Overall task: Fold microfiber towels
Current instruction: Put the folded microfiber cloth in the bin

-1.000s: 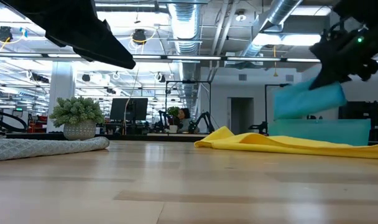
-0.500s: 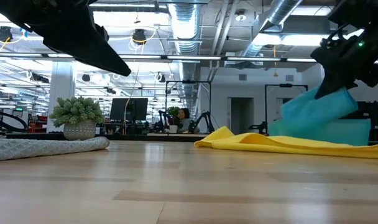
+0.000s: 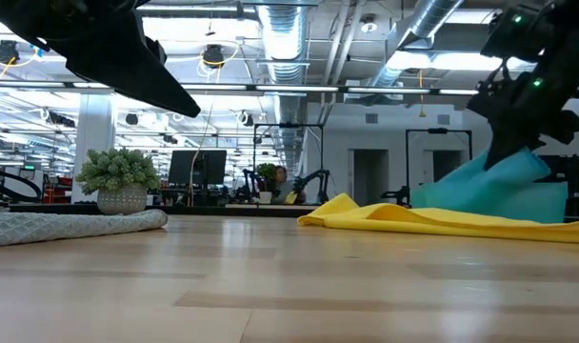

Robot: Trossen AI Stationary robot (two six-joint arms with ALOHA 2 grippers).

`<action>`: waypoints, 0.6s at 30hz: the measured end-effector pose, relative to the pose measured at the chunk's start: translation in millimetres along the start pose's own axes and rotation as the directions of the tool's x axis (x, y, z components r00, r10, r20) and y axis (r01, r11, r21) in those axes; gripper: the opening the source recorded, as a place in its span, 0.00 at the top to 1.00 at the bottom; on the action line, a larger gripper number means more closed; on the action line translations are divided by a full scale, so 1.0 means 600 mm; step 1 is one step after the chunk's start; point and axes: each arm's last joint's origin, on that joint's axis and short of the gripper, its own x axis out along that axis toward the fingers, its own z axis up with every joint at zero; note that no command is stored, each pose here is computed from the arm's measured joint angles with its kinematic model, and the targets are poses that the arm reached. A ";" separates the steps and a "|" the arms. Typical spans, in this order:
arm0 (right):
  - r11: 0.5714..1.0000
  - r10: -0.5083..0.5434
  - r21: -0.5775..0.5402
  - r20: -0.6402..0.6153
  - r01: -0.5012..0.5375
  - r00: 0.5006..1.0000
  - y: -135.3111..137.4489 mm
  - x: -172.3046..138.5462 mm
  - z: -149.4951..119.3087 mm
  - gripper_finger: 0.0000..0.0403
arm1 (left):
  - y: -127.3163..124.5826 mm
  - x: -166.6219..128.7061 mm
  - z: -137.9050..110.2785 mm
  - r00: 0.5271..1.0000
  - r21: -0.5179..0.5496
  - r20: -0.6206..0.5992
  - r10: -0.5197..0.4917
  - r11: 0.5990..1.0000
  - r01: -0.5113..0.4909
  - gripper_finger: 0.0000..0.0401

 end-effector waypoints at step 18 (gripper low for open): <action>0.995 -0.079 0.045 -0.136 0.086 0.988 -0.015 0.051 0.025 0.94 | 0.001 0.000 -0.002 1.000 0.008 -0.009 0.004 1.000 -0.004 0.62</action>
